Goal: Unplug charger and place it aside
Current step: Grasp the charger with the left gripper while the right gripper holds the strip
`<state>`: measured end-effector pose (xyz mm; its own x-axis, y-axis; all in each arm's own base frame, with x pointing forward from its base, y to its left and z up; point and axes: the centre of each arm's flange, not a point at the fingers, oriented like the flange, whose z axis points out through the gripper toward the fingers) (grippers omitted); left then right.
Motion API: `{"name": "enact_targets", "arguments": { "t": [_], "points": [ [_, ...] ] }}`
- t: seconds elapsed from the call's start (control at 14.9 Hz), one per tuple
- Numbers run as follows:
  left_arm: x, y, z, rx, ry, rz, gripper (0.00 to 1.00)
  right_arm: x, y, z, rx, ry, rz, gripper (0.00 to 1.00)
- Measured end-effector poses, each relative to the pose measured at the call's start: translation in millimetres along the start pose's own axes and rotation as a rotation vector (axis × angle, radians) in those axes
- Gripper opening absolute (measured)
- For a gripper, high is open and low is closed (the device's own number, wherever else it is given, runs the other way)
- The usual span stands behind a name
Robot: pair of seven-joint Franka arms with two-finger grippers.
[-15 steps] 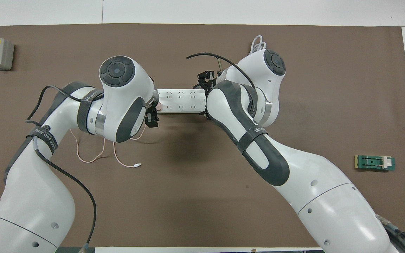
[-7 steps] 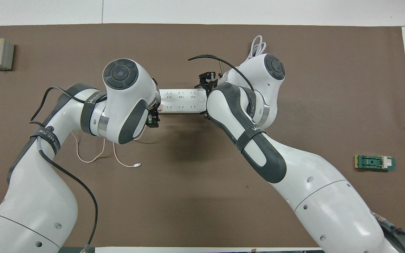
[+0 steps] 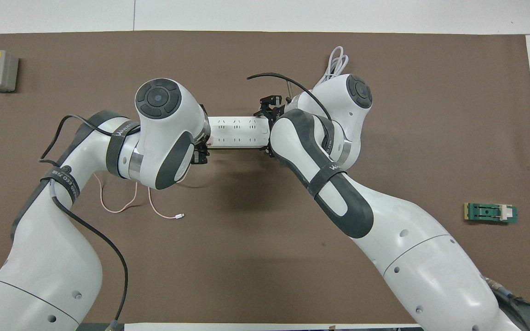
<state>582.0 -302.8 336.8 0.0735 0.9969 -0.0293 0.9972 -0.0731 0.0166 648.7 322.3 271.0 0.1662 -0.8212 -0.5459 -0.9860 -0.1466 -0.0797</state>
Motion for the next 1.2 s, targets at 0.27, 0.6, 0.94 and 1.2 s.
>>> {"name": "enact_targets", "arguments": {
  "t": [0.27, 0.6, 0.94, 1.2],
  "points": [
    [1, 2, -1, -0.019, -0.004, 0.027, 0.32, 4, 0, 2, 0.002, 0.003, -0.007, 1.0],
    [1, 2, -1, -0.019, -0.003, 0.034, 0.32, 8, 0, 4, 0.001, 0.001, -0.019, 1.0],
    [1, 2, 0, -0.02, -0.003, 0.038, 0.32, 11, 0, 3, 0.005, -0.013, -0.003, 0.96],
    [1, 2, 0, -0.02, -0.002, 0.045, 0.32, 15, 0, 3, 0.008, -0.042, -0.003, 0.96]
  ]
}}
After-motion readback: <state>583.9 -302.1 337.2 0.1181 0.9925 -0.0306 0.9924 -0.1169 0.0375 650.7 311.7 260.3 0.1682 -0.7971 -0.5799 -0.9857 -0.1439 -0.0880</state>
